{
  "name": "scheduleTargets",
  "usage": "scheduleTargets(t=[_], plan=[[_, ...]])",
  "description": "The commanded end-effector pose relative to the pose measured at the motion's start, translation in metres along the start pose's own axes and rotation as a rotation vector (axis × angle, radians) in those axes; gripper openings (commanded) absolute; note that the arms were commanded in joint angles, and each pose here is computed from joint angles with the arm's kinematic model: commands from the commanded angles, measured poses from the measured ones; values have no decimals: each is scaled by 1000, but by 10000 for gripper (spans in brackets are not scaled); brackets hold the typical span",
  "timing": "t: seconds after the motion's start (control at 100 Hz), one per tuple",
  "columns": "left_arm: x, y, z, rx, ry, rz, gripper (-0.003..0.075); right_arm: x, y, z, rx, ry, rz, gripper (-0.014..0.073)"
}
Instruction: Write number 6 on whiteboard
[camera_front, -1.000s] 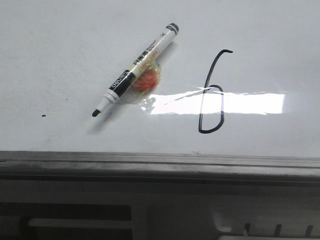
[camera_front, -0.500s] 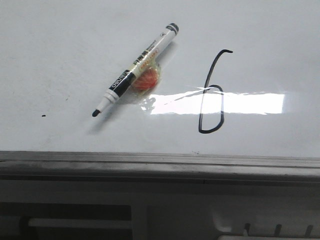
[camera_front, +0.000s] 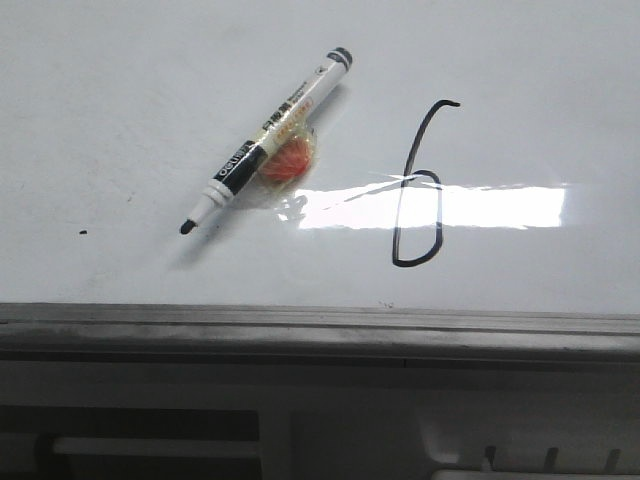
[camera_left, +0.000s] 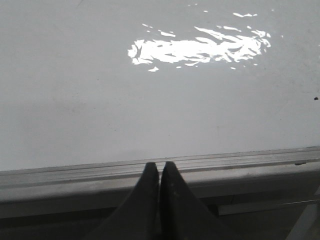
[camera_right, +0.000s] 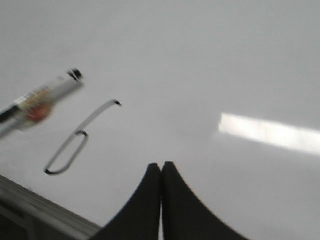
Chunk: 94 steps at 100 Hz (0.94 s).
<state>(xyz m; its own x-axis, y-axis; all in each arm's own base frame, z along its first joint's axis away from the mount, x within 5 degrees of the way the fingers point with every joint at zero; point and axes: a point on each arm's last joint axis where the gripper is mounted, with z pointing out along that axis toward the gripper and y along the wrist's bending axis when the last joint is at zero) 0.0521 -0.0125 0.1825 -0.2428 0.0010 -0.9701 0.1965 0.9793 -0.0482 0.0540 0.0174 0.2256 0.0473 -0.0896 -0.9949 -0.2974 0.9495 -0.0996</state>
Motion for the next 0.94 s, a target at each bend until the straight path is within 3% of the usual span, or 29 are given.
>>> scheduleTargets(t=[0.0,0.07,0.38,0.93], plan=[[10,1,3,-2,-26,-27,-19,9,-4,3,79,-36,161,-64],[10,1,3,-2,-26,-27,-19,27,-4,4,117,-32,250,-64],[10,1,3,-2,-26,-27,-19,54,-13,-7,282,250,251,-64],[10,1,3,-2,-26,-27,-19,53,-13,-7,277,236,245,-64]])
